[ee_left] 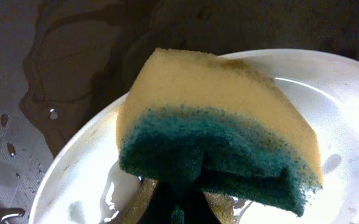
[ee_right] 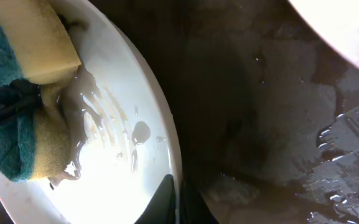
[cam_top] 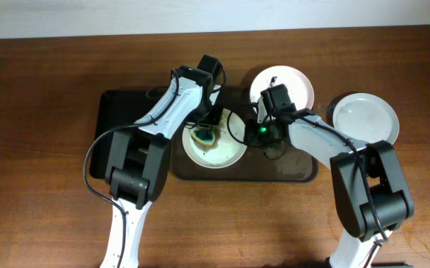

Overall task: Clean dirty plates on tray and stack at the side
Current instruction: 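Scrub the second plate with the sponge in the left gripper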

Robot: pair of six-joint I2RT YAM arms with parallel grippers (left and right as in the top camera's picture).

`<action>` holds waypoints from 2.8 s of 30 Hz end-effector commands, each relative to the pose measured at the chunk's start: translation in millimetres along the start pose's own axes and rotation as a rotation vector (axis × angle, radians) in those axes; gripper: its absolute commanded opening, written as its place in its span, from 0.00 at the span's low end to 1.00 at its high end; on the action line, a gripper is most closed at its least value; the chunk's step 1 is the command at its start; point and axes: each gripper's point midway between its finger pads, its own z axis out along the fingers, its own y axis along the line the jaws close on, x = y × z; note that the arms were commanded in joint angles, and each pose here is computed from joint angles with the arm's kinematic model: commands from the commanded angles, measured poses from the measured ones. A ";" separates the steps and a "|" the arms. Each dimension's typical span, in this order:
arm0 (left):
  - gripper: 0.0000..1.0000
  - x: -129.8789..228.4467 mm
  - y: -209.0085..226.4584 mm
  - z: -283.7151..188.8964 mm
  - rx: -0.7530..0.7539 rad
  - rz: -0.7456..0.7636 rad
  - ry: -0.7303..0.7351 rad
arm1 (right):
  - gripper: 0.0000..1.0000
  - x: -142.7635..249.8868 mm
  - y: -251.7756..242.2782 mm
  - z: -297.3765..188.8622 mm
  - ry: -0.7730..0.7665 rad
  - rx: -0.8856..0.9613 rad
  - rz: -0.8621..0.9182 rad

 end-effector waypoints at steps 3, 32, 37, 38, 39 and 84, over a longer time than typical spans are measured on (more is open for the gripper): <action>0.00 81.5 -35.6 15.4 0.441 0.553 0.266 | 0.04 -2.3 5.4 -0.9 0.003 -0.026 -0.023; 0.00 26.4 -8.1 9.7 0.117 -0.162 0.175 | 0.39 -28.9 13.0 -2.5 -0.108 -0.044 -0.056; 0.00 32.4 -11.3 8.4 0.125 -0.163 0.201 | 0.13 -21.0 -7.7 19.7 -0.073 0.012 0.141; 0.00 27.4 -9.3 9.5 0.115 -0.159 0.178 | 0.04 -21.0 -7.7 19.7 -0.073 0.012 0.144; 0.00 20.0 -1.7 9.6 0.070 -0.150 0.143 | 0.04 -19.3 -8.5 19.8 -0.067 0.016 0.147; 0.00 16.7 -60.6 7.7 0.294 0.639 0.025 | 0.04 -6.1 -19.3 19.6 -0.024 0.067 0.270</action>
